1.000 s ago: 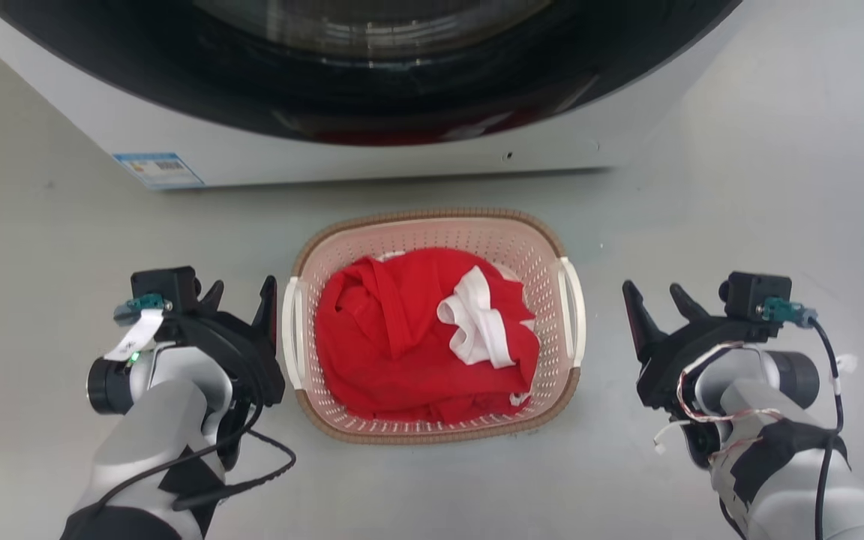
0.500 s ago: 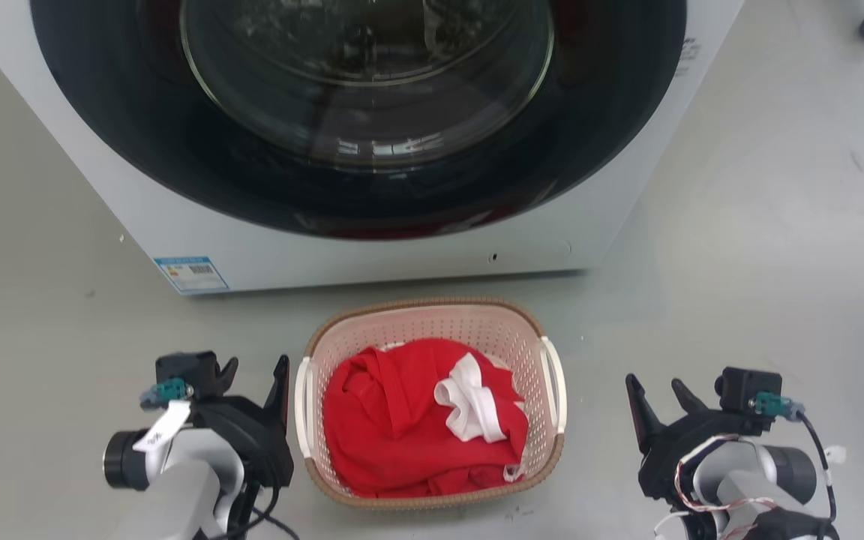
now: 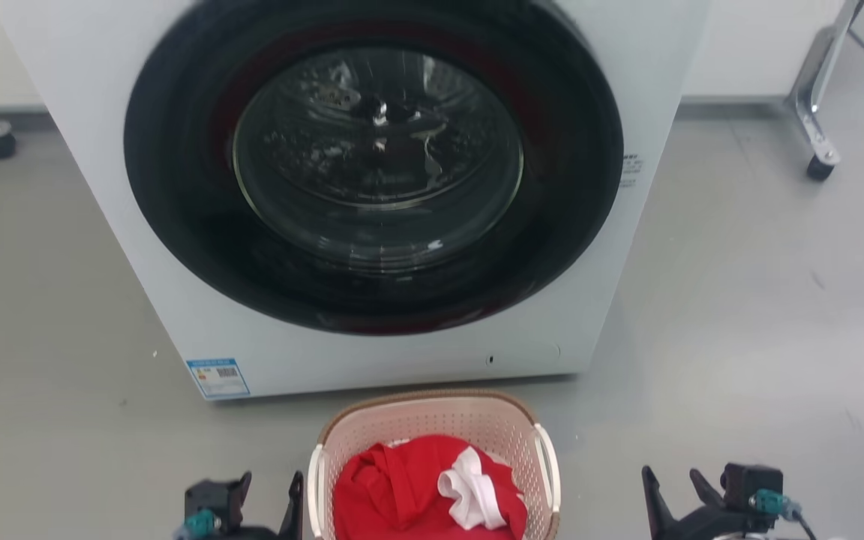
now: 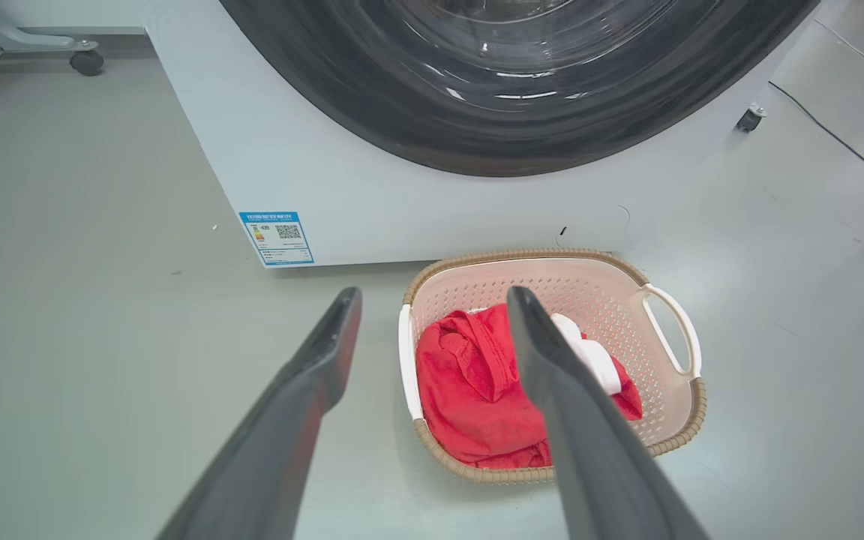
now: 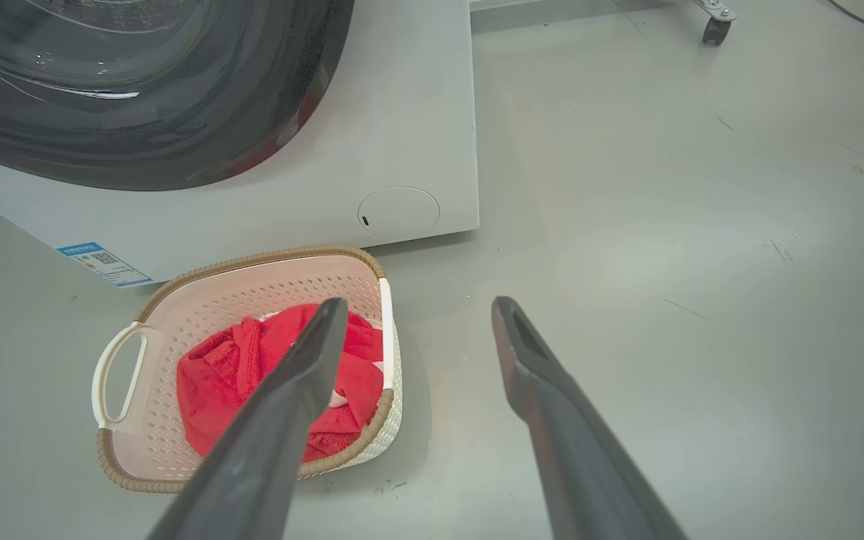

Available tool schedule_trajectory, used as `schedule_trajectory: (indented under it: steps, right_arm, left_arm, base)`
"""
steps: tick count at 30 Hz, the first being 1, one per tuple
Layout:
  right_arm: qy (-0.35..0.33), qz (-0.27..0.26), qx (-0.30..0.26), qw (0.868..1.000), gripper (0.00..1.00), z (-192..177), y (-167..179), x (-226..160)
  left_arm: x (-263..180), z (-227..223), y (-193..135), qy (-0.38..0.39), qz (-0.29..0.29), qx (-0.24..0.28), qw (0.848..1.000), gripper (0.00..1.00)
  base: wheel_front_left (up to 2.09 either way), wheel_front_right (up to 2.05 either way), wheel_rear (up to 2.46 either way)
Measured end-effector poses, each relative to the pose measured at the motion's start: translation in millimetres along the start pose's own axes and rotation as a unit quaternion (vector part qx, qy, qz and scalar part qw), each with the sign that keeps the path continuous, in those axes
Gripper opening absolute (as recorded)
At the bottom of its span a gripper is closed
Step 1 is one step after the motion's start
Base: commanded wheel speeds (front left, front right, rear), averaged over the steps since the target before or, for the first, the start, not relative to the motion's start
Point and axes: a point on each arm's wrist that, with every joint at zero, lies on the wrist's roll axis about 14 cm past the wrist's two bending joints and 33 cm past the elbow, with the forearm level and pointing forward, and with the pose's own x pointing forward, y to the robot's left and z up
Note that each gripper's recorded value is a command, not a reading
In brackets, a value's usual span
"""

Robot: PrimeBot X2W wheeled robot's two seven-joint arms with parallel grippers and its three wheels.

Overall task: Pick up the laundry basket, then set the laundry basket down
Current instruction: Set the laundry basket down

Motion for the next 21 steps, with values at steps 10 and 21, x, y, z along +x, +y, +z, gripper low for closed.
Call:
schedule_trajectory:
  steps: [10, 21]
  right_arm:
    - [-0.053, -0.004, -0.019, 0.998, 1.00, 4.4, -0.2, -40.0]
    - [-0.106, 0.023, -0.029, 0.994, 1.00, 16.5, 15.2, -64.1]
  left_arm:
    - [-48.0, 14.3, -10.2, -0.072, -0.003, 0.007, 0.997, 1.00]
    - [-80.2, 31.2, -13.9, -0.130, -0.006, 0.000, 0.991, 1.00]
  base:
    - [0.00, 0.00, 0.00]
    - [0.00, 0.00, 0.00]
